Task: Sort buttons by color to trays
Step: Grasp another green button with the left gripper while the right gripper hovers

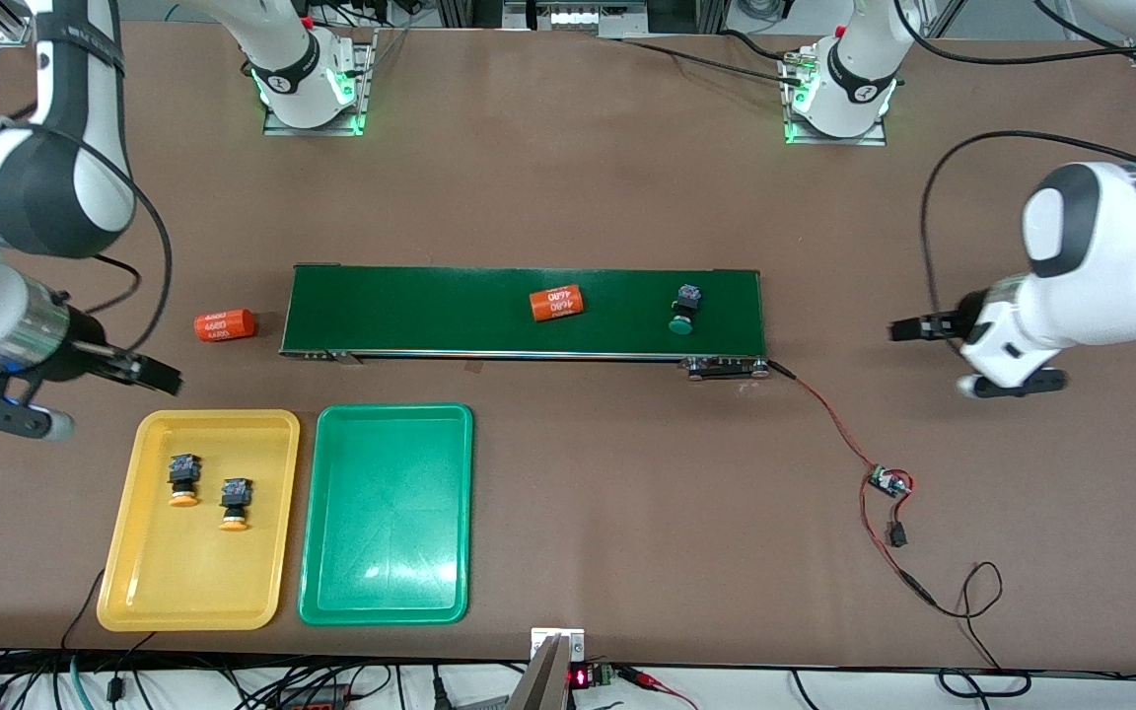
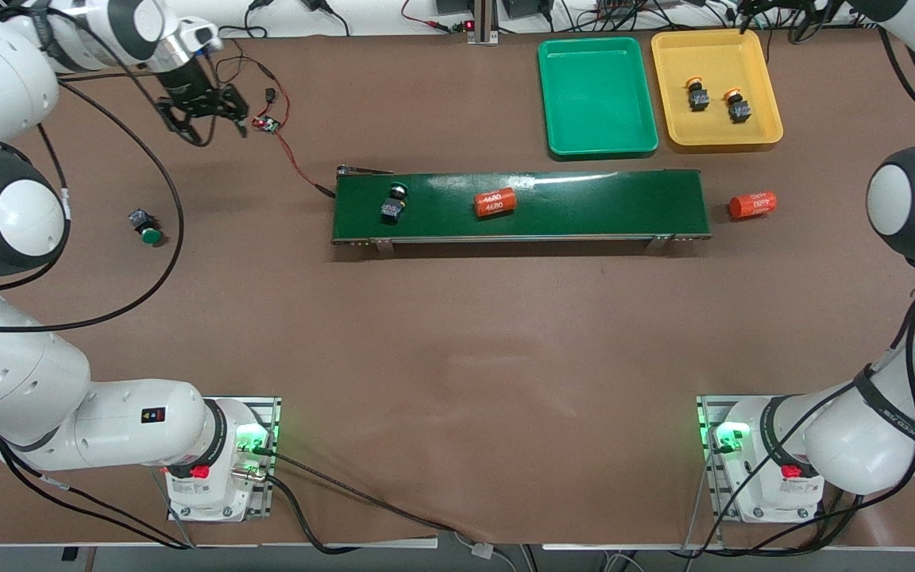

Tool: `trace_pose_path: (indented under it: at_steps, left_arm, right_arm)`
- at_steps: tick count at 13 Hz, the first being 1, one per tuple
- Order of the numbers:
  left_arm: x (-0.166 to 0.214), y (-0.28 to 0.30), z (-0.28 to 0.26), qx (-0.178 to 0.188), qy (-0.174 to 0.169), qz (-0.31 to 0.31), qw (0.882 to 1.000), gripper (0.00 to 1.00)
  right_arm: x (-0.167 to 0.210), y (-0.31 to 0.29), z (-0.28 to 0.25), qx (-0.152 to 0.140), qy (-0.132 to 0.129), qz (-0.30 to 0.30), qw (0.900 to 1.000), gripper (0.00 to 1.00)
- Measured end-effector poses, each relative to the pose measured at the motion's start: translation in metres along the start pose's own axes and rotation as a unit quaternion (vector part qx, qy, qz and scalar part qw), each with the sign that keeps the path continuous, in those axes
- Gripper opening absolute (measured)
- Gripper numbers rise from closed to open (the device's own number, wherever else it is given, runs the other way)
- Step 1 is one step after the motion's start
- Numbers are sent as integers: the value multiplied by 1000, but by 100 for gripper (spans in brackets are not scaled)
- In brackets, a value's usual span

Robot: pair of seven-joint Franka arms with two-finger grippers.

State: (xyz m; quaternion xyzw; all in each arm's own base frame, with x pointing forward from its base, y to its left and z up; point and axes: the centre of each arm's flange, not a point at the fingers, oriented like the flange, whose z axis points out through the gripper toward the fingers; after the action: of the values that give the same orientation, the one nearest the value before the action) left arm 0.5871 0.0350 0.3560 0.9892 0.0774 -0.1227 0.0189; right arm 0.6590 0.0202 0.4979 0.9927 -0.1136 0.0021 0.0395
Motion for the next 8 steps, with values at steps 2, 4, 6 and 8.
trace_pose_path:
  at_steps: [2, 4, 6, 8]
  left_arm:
    - [6, -40, 5, 53, 10, -6, 999, 100]
    - [15, -86, 26, 68, 3, -31, 997, 100]
    - [22, -141, 62, 60, -3, -69, 996, 100]
    - [19, -188, 91, 54, 2, -104, 993, 100]
  right_arm:
    - [-10, 14, -1, -5, -8, -7, 1000, 100]
    - [-19, 17, -4, -1, -18, -10, 1000, 100]
    - [-31, -2, -18, 5, -23, -26, 999, 100]
    - [-37, -16, -38, 9, -9, -38, 999, 100]
